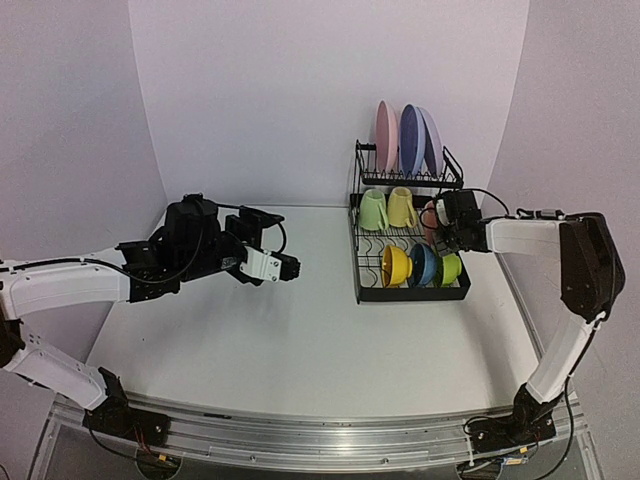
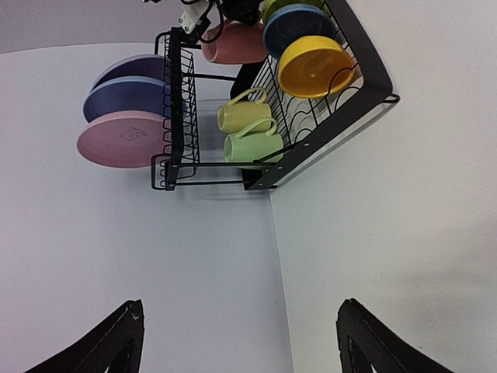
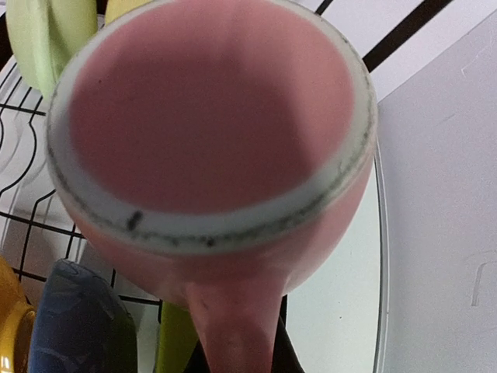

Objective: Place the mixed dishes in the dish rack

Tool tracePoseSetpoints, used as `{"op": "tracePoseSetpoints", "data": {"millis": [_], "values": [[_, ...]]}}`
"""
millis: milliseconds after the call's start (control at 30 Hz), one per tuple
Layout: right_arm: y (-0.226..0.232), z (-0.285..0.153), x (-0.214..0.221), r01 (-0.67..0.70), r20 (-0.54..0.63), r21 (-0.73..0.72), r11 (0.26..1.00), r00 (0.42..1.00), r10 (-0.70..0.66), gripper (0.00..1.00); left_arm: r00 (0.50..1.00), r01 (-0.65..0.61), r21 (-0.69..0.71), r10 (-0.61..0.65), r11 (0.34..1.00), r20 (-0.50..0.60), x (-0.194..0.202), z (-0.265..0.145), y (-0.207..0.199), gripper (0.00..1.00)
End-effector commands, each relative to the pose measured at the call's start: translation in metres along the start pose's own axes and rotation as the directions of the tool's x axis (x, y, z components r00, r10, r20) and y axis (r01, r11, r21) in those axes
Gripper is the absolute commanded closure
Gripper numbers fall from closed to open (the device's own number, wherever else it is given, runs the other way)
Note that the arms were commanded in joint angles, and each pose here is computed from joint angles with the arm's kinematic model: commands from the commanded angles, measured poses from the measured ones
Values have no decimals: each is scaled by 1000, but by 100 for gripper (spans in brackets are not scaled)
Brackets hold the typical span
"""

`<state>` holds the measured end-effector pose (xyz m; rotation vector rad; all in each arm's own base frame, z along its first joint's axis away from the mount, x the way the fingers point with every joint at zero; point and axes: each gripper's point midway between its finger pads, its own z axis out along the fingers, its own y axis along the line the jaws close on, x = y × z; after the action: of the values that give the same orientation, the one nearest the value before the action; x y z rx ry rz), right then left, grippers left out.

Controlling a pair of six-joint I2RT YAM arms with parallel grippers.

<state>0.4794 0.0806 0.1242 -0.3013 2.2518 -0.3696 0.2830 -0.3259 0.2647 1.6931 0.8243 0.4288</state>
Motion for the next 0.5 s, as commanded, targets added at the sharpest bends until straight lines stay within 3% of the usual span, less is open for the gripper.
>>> {"op": "tracePoseSetpoints", "data": {"millis": [0, 467], "values": [[-26, -1, -56, -185, 165, 66, 981, 971, 172, 100, 999, 31, -20, -31, 999, -10, 5, -8, 5, 15], [-32, 35, -63, -272, 179, 89, 958, 951, 253, 100, 998, 46, -5, -46, 999, -31, 14, -9, -1, 15]]}}
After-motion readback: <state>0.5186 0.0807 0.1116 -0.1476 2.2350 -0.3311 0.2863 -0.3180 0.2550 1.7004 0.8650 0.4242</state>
